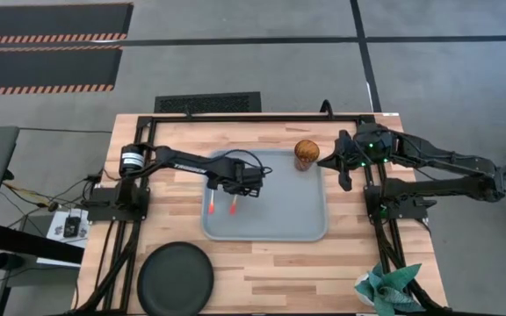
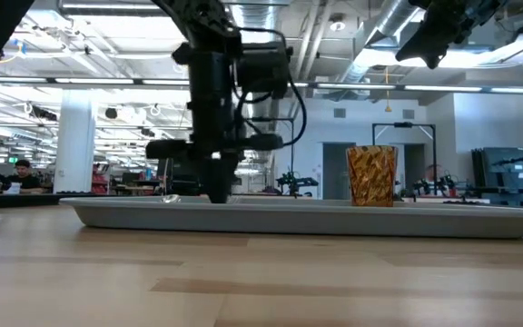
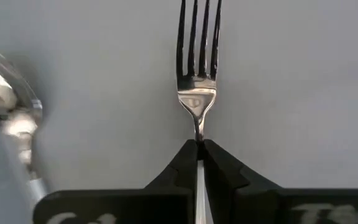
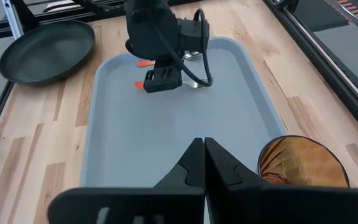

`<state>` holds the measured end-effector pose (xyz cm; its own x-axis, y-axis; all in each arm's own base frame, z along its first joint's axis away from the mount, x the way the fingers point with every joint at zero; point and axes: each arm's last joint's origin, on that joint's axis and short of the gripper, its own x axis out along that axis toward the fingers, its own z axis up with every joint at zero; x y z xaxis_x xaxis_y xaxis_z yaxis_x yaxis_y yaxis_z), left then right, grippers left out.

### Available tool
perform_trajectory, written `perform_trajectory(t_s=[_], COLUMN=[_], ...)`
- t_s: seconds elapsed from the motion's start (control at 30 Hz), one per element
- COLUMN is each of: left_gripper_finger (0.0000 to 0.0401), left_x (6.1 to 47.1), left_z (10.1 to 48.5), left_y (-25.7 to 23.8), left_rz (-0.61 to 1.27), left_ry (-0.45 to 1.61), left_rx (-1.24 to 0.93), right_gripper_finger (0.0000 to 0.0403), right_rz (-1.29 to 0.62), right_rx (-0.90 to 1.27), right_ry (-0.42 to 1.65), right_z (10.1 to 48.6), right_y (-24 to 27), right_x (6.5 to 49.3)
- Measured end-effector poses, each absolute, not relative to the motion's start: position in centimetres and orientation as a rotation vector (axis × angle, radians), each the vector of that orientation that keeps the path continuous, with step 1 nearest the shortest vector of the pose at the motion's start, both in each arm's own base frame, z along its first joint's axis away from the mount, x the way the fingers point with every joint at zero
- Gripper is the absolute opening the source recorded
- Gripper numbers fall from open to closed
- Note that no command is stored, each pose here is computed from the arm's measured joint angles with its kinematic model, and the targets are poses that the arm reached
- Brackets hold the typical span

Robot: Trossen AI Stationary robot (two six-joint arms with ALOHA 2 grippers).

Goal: Pick and place plate/cup/fork/spoon on tray
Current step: Put the orange fork on the gray serving tray to the right of the orange spoon

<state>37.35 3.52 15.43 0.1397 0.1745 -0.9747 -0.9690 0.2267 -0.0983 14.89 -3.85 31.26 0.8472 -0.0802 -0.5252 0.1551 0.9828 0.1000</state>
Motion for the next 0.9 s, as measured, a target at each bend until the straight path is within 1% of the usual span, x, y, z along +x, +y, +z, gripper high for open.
perform_trajectory(t_s=[0.17,0.23,0.37,0.5,0.7,0.9], left_gripper_finger=[0.0001,0.0000,0.0000,0.0000,0.0000,0.0000], left_x=[36.5,36.0,34.5,33.4,33.0,33.0], left_z=[15.4,15.6,16.1,15.5,14.6,14.6], left_y=[3.3,3.3,3.5,3.4,3.3,3.5], left_rz=[1.017,1.038,1.088,1.118,1.129,1.156], left_ry=[0.994,0.970,0.964,0.974,0.957,0.931], left_rx=[-1.034,-1.032,-1.019,-1.024,-1.063,-1.061], right_gripper_finger=[0.0009,0.0010,0.0010,0.0009,0.0010,0.0010], right_rz=[-0.124,-0.125,-0.125,-0.125,-0.128,-0.130], right_rx=[0.141,0.141,0.140,0.140,0.140,0.147], right_ry=[0.547,0.547,0.545,0.544,0.546,0.545], right_z=[31.3,31.3,31.3,31.3,31.2,31.3], right_y=[-3.9,-3.9,-3.9,-3.9,-3.9,-3.9], right_x=[14.9,14.9,14.9,14.9,15.0,15.0])
